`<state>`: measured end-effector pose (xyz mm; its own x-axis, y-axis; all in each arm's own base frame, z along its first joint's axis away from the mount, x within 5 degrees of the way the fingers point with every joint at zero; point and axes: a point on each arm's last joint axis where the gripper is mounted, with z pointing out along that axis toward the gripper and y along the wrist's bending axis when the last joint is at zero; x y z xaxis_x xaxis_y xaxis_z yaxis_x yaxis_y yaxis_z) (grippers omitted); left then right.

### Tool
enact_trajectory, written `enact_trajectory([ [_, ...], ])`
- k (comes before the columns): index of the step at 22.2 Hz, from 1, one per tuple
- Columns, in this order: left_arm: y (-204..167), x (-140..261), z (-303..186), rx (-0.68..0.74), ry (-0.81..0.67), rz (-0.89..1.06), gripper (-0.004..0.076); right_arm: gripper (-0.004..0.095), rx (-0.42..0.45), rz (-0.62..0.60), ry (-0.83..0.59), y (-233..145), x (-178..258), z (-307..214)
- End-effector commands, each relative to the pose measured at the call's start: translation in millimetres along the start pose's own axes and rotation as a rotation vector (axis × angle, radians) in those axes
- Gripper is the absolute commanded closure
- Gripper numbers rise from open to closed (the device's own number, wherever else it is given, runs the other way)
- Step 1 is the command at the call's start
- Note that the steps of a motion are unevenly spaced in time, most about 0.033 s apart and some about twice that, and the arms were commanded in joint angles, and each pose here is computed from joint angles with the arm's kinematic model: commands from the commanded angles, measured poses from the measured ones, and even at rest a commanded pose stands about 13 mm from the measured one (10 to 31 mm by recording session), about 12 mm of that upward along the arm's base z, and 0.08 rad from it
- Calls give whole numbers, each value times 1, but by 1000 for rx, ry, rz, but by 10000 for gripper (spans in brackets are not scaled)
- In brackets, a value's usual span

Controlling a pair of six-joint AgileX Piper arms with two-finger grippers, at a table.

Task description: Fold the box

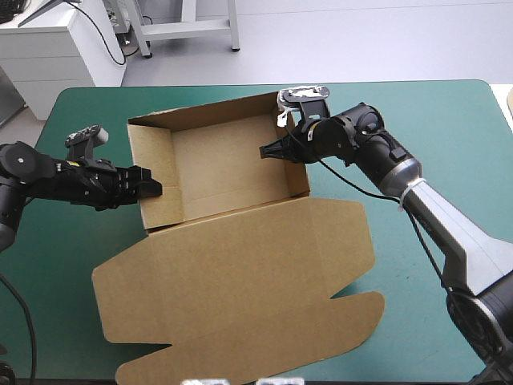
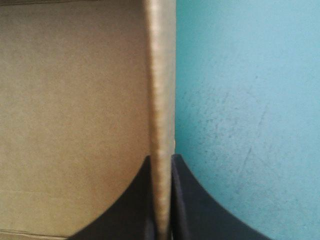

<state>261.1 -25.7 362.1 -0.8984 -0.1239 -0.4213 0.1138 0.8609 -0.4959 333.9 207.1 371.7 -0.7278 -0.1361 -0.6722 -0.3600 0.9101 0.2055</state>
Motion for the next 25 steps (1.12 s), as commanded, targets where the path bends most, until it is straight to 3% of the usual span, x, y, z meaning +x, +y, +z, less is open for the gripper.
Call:
enact_trajectory([
  [1, -20, -4, -9, -10, -102, 39, 284, 927, -79, 34, -149, 18, -15, -32],
  [5, -34, -4, 2, -85, -136, 102, 304, 928, -37, -3, -90, 17, -8, -31],
  [8, -46, -6, 7, -69, -187, 137, 443, 927, 60, -39, -35, 8, -4, -31],
  [12, -48, -9, 8, -98, -223, 183, 476, 927, 83, -40, -15, 6, -2, -29],
  [13, -46, -9, 8, -125, -223, 205, 524, 928, 82, -38, -12, 6, -2, -28],
  [15, -43, -8, 7, -163, -204, 280, 730, 928, 82, -38, -10, 6, -1, -27],
  [20, -46, -12, 19, -149, -167, 297, 731, 927, 92, -47, 0, 5, -1, -27],
  [25, -69, -23, 39, -149, -127, 402, 731, 929, 182, -71, 44, -3, 3, -28],
])
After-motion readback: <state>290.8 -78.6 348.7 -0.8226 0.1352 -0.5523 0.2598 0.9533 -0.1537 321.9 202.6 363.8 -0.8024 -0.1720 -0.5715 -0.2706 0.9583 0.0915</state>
